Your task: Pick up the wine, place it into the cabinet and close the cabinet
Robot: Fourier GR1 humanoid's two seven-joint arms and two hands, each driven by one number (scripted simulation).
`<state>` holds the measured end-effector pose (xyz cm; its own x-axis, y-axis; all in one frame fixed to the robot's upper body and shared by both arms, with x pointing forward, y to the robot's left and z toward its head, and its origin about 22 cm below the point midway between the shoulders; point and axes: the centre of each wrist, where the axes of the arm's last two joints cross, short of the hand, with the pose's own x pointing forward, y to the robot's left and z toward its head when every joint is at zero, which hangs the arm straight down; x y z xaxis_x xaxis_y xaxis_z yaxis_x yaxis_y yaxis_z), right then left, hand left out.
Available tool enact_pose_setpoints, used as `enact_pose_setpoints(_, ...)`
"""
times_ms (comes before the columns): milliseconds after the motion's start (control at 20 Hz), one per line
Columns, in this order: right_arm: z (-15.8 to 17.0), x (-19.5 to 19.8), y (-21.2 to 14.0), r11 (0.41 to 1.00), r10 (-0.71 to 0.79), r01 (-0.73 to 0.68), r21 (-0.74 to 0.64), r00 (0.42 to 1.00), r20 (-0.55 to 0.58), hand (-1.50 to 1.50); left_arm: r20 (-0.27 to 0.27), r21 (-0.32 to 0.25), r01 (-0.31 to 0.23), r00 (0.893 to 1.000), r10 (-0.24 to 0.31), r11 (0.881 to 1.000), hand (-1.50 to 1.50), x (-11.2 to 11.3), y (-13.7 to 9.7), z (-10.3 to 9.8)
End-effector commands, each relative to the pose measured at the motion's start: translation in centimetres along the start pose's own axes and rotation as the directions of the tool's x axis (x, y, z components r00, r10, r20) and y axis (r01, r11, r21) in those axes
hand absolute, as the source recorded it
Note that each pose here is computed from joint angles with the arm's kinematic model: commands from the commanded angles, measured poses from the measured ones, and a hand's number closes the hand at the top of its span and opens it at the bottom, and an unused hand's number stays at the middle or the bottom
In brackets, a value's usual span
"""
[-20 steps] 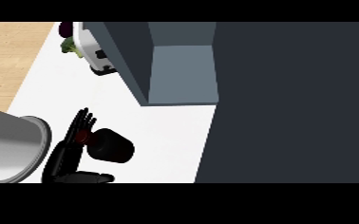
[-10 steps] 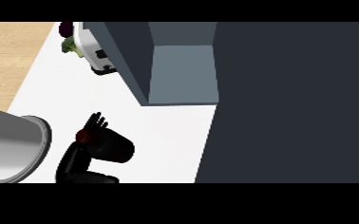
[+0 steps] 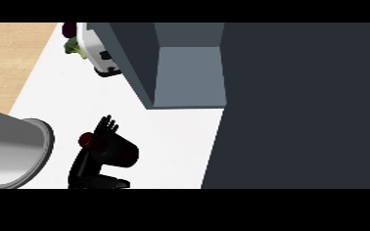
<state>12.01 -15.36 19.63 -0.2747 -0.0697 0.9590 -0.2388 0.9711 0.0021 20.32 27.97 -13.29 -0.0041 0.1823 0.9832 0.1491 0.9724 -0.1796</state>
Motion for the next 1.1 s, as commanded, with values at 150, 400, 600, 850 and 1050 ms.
enact_pose_setpoints(150,3.7,3.5,-1.2,1.000,0.018,-0.017,-0.012,0.996,0.088,-1.50,0.025,0.005,-0.059,0.998,0.058,0.998,1.50,1.0,0.1,-2.2)
enact_pose_setpoints(400,3.7,4.0,-1.3,1.000,-0.010,0.011,-0.019,0.997,0.081,-1.50,0.063,-0.002,0.011,0.998,-0.011,1.000,1.50,-0.8,-0.9,-0.9)
enact_pose_setpoints(600,4.0,3.2,-1.4,1.000,0.005,-0.003,-0.016,0.996,0.089,-1.50,0.120,0.033,0.052,0.991,-0.055,0.998,1.50,-0.3,-0.7,-1.9)
enact_pose_setpoints(850,4.0,3.1,-0.9,1.000,-0.004,0.007,-0.029,0.996,0.084,-1.50,0.137,0.035,0.051,0.989,-0.055,0.998,1.50,1.7,2.4,-2.4)
enact_pose_setpoints(1050,3.1,1.1,-0.2,0.999,0.006,-0.003,-0.038,0.996,0.086,-1.50,0.135,-0.013,0.036,0.990,-0.034,0.999,1.50,0.6,2.3,-2.2)
